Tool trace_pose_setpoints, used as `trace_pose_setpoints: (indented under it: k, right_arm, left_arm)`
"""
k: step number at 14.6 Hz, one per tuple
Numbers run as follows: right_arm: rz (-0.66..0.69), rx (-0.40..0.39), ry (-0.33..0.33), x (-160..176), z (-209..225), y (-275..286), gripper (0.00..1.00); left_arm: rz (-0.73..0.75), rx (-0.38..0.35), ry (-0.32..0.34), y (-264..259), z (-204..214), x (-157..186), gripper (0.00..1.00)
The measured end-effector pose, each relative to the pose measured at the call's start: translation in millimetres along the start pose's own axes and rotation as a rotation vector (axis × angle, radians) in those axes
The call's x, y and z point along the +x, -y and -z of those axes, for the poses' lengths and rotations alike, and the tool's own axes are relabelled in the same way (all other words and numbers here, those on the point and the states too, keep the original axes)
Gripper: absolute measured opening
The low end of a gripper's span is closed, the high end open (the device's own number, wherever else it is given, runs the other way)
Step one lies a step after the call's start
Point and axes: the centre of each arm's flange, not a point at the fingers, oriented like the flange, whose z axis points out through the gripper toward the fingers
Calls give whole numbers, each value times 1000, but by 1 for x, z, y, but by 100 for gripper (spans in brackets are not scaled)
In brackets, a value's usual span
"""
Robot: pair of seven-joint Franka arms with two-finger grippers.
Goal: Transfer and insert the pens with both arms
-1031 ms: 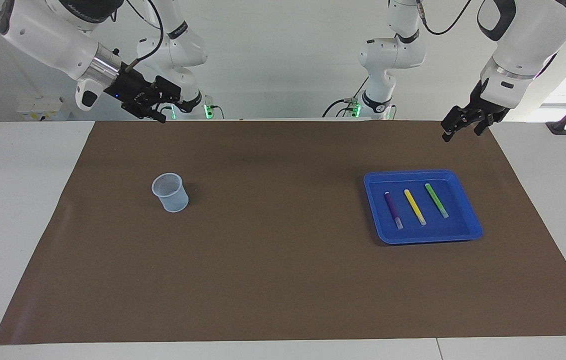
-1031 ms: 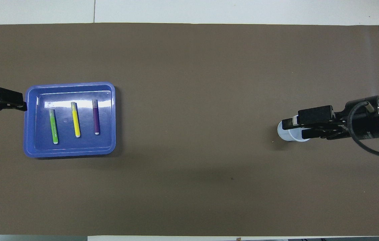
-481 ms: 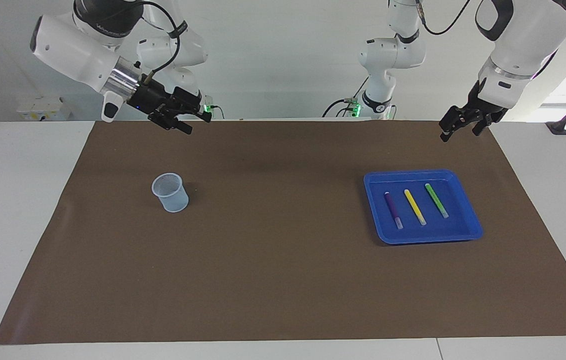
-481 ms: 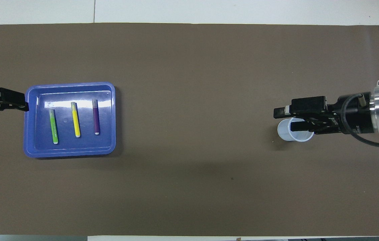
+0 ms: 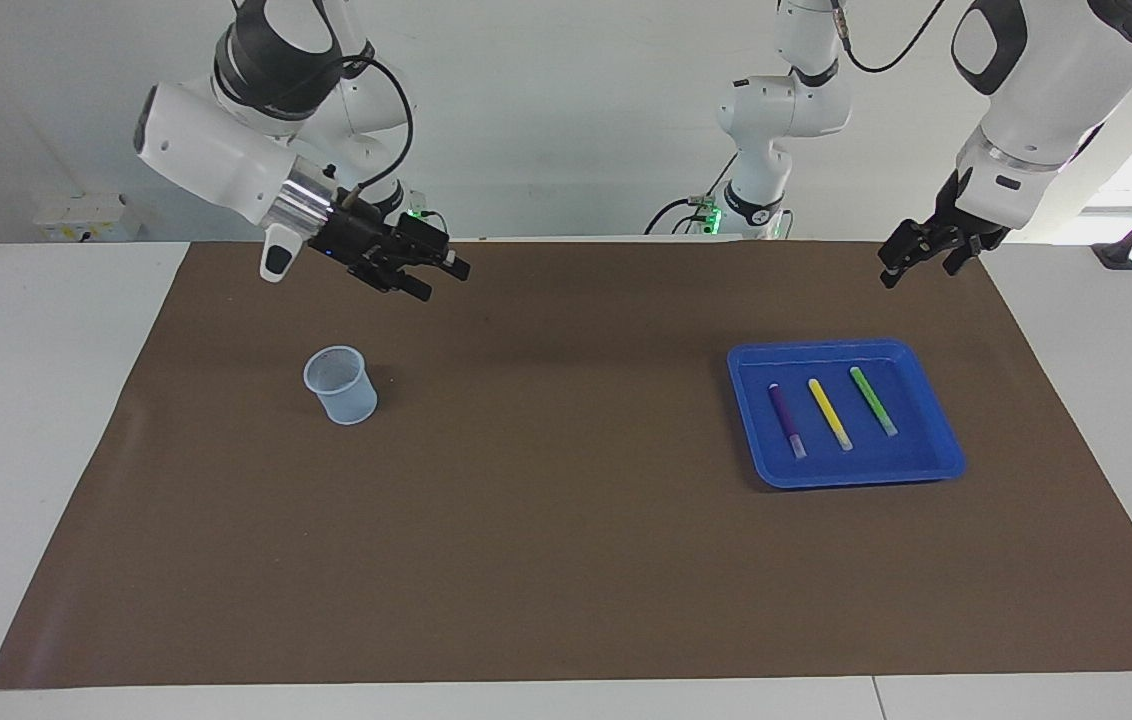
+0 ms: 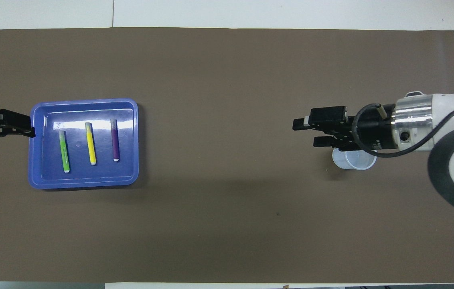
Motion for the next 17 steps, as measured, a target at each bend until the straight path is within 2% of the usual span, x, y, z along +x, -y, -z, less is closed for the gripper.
trace_pose_setpoints:
  k: [3,6,8,10,13,17]
  right_arm:
    - [-28,5,-16,11,-24,-4,100]
    - [-30,-4,2,6,-48,3,100]
    - [-67,41,-5,6,-55,7,100]
    - [-121,101,-42,16,-59,4,100]
    - [-135,110,-44,17,-71,4,100]
    - [-132,110,-49,16,-71,6,100]
  left_arm:
    - [-4,-2,2,21,-32,7,100]
    - [-14,-3,10,46,-72,11,100]
    - [-20,-4,-6,53,-101,13,100]
    - [-23,-5,-21,56,-137,14,100]
    - [-17,-4,-31,59,-188,9,96]
    - [-11,-2,-33,62,-230,15,92]
